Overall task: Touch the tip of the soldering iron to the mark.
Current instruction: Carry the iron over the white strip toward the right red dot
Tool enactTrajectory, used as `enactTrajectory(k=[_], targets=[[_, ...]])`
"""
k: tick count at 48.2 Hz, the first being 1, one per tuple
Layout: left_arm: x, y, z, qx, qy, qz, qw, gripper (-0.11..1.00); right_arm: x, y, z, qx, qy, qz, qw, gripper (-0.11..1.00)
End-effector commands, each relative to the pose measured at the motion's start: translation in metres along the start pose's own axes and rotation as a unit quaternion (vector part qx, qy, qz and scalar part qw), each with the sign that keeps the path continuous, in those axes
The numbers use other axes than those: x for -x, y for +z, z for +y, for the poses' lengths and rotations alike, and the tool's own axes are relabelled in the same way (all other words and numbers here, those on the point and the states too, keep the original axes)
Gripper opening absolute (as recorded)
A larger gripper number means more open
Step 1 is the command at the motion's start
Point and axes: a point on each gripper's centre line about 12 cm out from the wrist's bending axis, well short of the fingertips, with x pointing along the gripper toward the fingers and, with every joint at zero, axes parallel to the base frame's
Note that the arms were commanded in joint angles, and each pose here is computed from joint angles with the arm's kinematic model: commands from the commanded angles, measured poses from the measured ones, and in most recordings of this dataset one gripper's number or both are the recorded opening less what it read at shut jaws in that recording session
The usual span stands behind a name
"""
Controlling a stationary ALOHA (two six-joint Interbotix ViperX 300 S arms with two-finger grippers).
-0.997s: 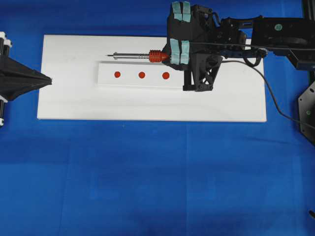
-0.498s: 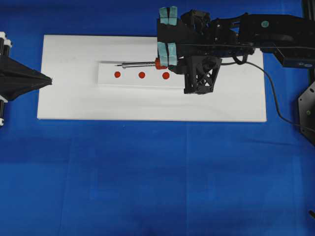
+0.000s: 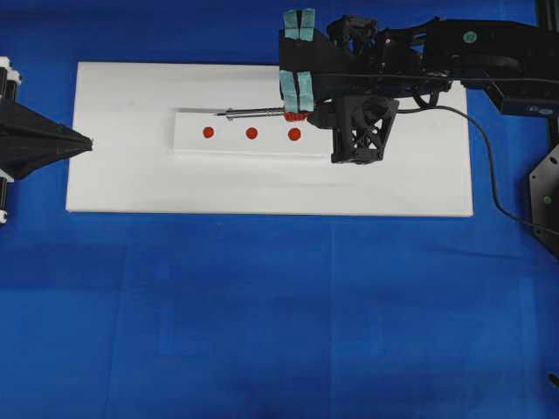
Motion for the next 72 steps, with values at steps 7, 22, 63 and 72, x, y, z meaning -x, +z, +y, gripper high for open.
enactTrajectory(k=[7,22,63,72], targets=[[-0.002,0.003,0.0,-0.002,0.0,-0.003,1.0,0.0,0.011,0.009,-0.002,-0.003,-0.003,-0.02,0.9998,0.06],[-0.002,0.003,0.0,-0.002,0.0,-0.003,1.0,0.0,0.011,0.009,-0.002,-0.003,-0.003,-0.02,0.9998,0.06],[-0.001,0.004,0.0,-0.002,0.0,-0.006,1.0,0.0,-0.012,0.004,-0.005,-0.005,-0.003,0.006,1.0,0.06],[-0.001,0.003,0.0,-0.002,0.0,-0.005,1.0,0.0,-0.033,0.003,-0.008,-0.01,-0.004,0.014,0.9998,0.06]])
